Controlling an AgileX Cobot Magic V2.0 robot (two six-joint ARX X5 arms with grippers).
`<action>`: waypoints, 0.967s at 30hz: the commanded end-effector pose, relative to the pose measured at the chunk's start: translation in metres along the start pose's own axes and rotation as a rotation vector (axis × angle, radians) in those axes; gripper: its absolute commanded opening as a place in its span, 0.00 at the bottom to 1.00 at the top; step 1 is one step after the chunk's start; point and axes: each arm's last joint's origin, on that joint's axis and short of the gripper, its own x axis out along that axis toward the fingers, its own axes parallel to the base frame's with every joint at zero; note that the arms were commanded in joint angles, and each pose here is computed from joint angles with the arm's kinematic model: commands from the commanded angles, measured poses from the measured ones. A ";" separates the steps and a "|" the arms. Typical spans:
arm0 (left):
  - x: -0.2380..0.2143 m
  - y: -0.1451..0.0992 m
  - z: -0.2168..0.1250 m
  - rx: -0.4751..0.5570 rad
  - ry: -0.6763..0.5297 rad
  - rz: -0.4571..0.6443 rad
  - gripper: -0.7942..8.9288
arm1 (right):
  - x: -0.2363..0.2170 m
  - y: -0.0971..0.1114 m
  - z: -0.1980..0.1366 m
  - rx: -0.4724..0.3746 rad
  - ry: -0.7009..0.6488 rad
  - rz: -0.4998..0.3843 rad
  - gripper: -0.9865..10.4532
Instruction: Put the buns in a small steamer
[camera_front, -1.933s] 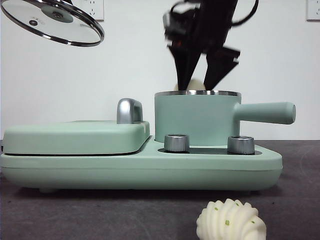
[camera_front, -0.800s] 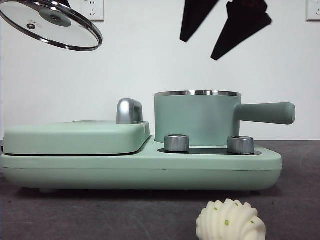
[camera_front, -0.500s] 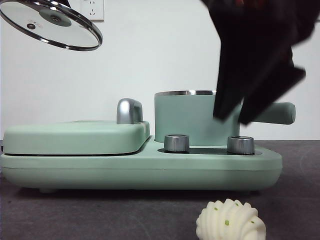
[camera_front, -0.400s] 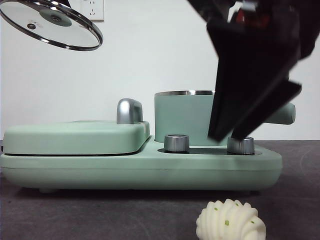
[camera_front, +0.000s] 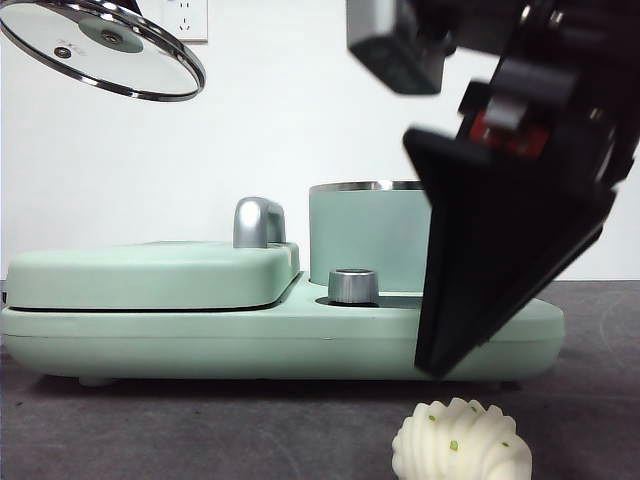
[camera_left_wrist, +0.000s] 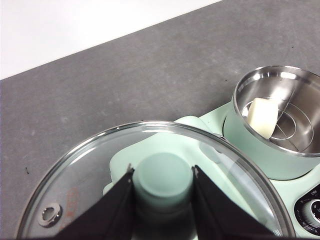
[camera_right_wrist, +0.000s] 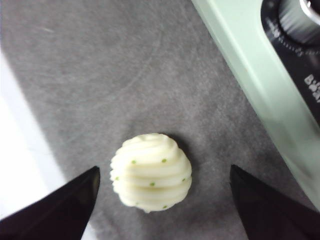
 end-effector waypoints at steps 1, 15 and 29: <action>-0.001 0.001 0.007 0.017 -0.038 0.006 0.10 | 0.010 0.003 0.003 0.007 0.020 0.007 0.44; -0.001 0.001 0.007 0.017 -0.037 0.006 0.10 | 0.048 0.013 -0.001 -0.010 0.174 -0.020 0.34; -0.001 0.000 0.007 0.017 -0.037 0.005 0.10 | -0.084 0.015 0.038 0.192 0.100 -0.046 0.30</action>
